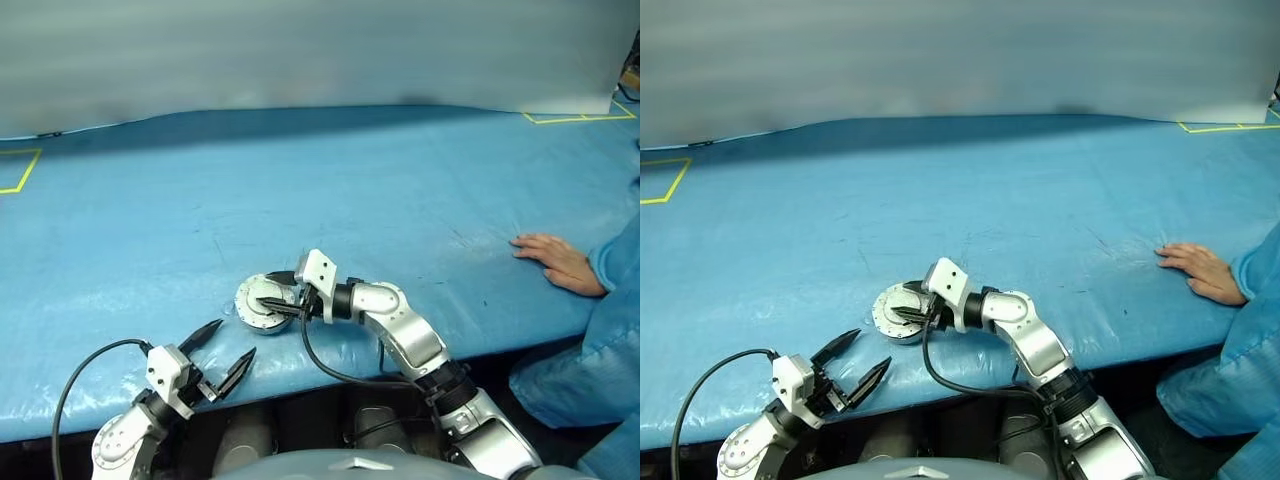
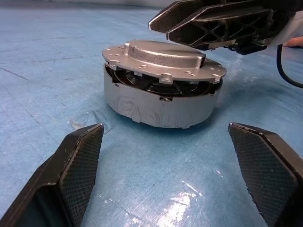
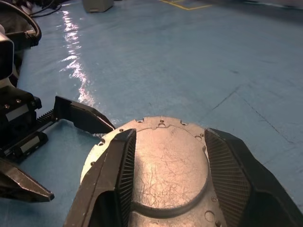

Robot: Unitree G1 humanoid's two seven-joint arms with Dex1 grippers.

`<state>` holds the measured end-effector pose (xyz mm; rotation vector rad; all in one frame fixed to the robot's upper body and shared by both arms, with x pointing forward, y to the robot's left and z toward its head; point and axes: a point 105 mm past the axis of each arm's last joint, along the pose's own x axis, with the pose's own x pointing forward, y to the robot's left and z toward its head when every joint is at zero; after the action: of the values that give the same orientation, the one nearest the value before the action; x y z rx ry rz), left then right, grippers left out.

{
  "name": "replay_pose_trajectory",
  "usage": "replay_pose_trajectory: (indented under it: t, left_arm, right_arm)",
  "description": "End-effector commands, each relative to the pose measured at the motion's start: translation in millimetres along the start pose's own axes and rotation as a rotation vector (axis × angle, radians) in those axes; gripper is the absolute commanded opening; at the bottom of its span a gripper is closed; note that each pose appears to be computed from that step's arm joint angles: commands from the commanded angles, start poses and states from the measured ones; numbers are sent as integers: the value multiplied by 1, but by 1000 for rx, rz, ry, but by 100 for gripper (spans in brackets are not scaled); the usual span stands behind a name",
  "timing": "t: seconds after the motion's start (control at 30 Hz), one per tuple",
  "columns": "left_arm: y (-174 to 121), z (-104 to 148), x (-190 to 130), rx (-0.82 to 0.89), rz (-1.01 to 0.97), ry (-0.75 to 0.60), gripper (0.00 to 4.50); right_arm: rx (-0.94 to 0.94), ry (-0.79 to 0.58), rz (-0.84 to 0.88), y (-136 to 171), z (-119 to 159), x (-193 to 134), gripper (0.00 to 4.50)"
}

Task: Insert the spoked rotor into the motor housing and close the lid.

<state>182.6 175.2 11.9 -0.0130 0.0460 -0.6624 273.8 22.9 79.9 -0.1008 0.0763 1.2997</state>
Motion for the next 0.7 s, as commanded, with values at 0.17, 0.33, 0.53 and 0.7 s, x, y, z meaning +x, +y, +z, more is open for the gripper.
replay_pose_trajectory:
  t: [0.17, 0.33, 0.53, 0.7]
  left_arm:
    - [3, 0, 3, 6, 2, 5, 450]
    - [4, -1, 2, 4, 3, 7, 450]
    - [6, -5, -2, 4, 11, 21, 450]
    - [5, -6, -2, 2, 15, 19, 450]
  right_arm:
    - [-14, -87, 29, 5, 27, 1, 448]
    - [-9, -47, 13, 5, 16, 5, 448]
    - [-51, -16, -7, 2, 9, 10, 448]
    - [-36, -14, 7, 5, 6, 13, 448]
